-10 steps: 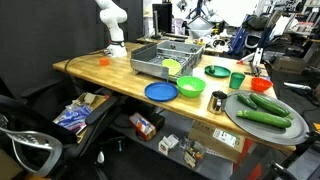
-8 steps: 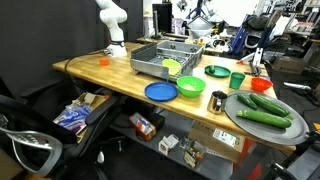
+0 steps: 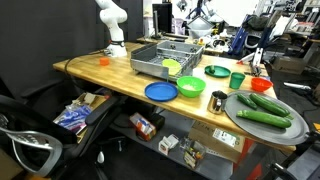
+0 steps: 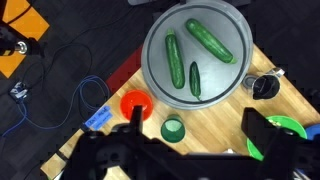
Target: Pick up the green cup from the table and pour its contents in the silver cup.
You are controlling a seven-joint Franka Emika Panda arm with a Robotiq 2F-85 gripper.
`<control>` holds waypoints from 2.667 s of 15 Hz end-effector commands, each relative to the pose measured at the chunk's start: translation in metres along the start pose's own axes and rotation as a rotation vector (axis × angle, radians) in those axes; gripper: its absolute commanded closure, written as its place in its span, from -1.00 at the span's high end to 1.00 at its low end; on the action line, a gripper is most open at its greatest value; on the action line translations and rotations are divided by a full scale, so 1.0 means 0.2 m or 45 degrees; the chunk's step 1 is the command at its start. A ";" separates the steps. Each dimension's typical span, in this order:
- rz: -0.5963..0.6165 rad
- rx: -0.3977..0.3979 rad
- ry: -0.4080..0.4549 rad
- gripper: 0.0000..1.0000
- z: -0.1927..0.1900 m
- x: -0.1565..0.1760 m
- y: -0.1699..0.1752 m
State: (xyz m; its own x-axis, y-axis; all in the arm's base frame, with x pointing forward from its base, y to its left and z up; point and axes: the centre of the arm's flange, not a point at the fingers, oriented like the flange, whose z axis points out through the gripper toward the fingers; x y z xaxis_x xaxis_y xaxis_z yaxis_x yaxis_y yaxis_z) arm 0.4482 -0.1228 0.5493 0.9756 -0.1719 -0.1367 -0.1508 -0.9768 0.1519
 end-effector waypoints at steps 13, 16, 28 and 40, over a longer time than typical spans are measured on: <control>0.385 0.136 0.055 1.00 0.28 0.36 0.03; 0.434 0.188 0.009 1.00 0.44 0.50 0.04; 0.387 0.205 -0.046 1.00 0.60 0.56 0.04; 0.290 0.576 0.062 1.00 0.93 0.65 0.16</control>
State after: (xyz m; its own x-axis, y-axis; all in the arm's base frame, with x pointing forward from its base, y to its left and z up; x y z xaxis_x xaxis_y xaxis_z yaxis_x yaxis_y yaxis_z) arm 0.5476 -0.1921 0.3713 0.8775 -0.4608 -0.1331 -0.4790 -0.8563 -0.1932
